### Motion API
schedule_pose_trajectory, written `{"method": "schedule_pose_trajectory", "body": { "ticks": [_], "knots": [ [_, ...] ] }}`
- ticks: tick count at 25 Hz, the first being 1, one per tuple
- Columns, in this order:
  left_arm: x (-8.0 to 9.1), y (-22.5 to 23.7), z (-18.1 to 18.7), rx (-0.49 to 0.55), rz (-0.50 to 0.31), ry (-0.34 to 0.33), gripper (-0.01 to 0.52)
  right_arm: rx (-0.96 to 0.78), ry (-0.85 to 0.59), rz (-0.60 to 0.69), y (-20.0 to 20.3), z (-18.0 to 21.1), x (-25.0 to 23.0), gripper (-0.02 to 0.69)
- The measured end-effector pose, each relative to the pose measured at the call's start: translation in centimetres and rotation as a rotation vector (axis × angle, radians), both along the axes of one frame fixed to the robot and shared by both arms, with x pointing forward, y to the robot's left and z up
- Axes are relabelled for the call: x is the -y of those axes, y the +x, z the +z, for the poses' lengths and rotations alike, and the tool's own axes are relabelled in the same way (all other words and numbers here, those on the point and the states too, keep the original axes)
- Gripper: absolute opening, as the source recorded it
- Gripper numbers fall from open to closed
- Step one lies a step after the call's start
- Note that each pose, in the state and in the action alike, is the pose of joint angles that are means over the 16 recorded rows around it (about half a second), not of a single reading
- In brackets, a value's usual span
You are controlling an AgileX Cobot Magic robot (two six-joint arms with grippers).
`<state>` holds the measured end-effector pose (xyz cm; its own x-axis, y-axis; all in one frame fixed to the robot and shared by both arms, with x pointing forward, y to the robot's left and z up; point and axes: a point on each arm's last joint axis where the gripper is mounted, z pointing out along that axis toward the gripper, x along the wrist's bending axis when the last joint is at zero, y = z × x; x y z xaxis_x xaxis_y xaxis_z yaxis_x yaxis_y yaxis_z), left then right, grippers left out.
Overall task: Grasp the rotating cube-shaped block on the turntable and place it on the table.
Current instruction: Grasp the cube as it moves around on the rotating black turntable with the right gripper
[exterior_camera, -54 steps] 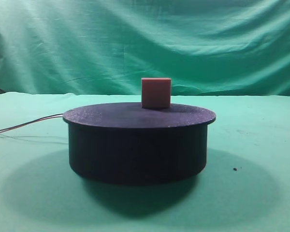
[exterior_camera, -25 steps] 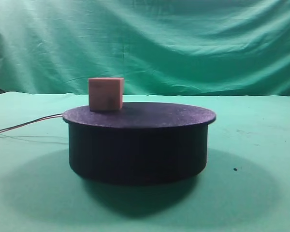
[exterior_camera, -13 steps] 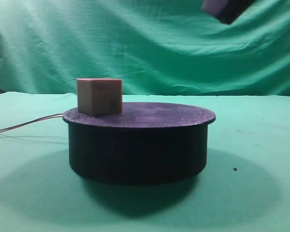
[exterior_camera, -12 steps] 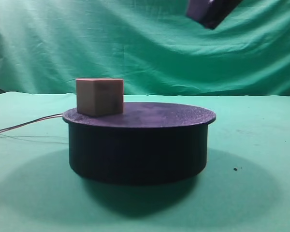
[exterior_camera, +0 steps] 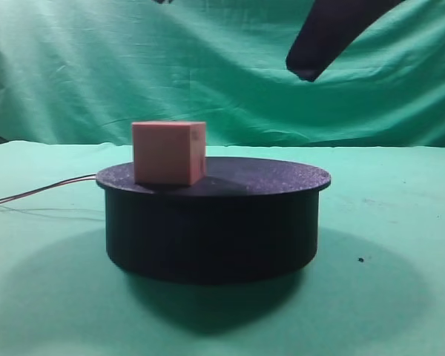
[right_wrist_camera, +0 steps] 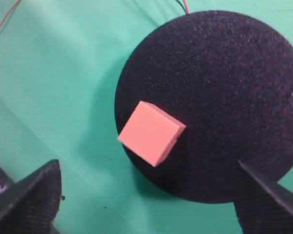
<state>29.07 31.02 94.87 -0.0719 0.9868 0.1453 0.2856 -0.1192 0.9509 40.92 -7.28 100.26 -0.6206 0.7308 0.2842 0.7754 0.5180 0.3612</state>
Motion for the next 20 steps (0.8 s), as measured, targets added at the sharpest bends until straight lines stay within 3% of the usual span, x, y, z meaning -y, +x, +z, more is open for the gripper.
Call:
{"method": "schedule_pose_trajectory", "body": {
  "ticks": [14,20],
  "knots": [
    [0.0,0.0,0.0,0.0,0.0,0.0,0.0,0.021,-0.108,0.001,2.1,-0.8,1.2,0.287],
    [0.0,0.0,0.0,0.0,0.0,0.0,0.0,0.03,-0.145,-0.088,3.4,0.0,4.8,0.244]
  ]
}}
